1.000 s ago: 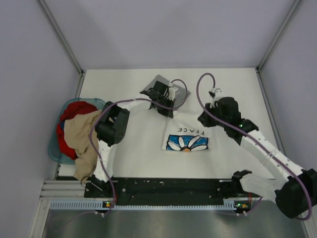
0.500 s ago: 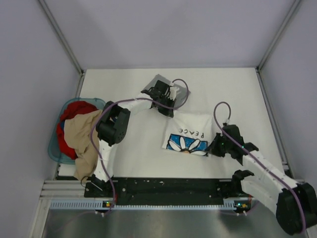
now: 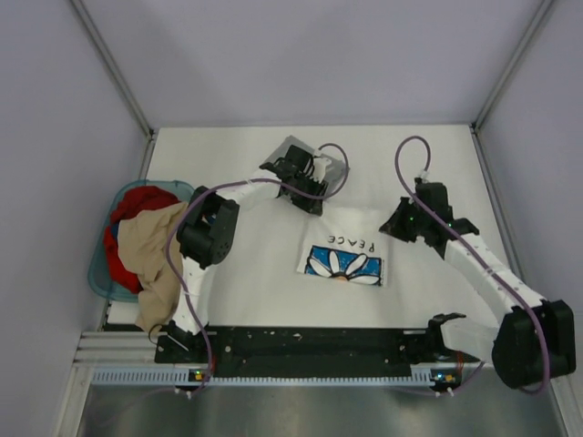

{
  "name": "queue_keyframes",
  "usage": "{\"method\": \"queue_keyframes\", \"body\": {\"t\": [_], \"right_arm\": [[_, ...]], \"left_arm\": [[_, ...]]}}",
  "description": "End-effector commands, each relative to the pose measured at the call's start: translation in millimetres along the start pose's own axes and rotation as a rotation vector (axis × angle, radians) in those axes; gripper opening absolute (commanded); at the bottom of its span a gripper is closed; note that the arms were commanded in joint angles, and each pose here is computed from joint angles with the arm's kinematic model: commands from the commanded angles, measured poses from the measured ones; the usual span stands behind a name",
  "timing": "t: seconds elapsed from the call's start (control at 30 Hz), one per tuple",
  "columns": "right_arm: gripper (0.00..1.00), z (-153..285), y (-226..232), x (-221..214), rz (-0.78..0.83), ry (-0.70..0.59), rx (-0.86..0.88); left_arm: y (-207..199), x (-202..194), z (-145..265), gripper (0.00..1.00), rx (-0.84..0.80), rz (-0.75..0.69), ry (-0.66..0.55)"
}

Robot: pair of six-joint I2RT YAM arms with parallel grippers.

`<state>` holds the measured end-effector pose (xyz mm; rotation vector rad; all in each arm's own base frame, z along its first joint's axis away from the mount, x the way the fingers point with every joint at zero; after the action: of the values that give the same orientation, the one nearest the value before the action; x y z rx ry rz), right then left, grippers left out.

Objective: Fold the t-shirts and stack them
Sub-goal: Smooth out wrinkles on the folded tshirt, then put the neatly folded tshirt into the corner of the board with both arms

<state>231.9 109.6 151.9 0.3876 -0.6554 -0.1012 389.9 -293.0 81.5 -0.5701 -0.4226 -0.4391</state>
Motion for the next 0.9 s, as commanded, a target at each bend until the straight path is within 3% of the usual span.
{"method": "queue_keyframes", "body": {"t": [0.0,0.3,0.47,0.53,0.63,0.7,0.87], "right_arm": [[0.00,-31,7,49,0.040,-0.090,0.132],[0.00,-128,-44,58,-0.123,0.078,0.072],[0.00,-102,-12,80,0.035,0.019,0.069],[0.11,-81,-9,88,0.080,-0.016,0.029],[0.39,-52,-18,85,0.117,-0.072,-0.063],[0.51,-44,-27,75,0.146,-0.079,-0.107],[0.61,-66,-54,51,0.163,0.026,-0.145]], "left_arm": [[-23,28,40,0.43,-0.022,-0.074,-0.098],[-22,28,59,0.51,0.053,-0.121,-0.134],[-28,20,77,0.52,0.056,-0.093,-0.140],[-27,6,78,0.54,0.057,-0.040,-0.134],[-26,-14,75,0.57,0.055,0.093,-0.121],[-24,-30,69,0.59,0.051,0.180,-0.085],[-19,-46,47,0.67,0.034,0.280,-0.048]]}}
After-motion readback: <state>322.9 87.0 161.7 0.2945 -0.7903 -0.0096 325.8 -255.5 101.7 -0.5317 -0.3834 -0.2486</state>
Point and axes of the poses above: each gripper's point midway between its finger pads, its own z axis back along the fingers, its own y axis along the line the jaws close on, x = y × z, the point moved 5 cm from there along z, back along the fingers, and after that the axes turned 13 degrees about z, right-handed, at the moved point
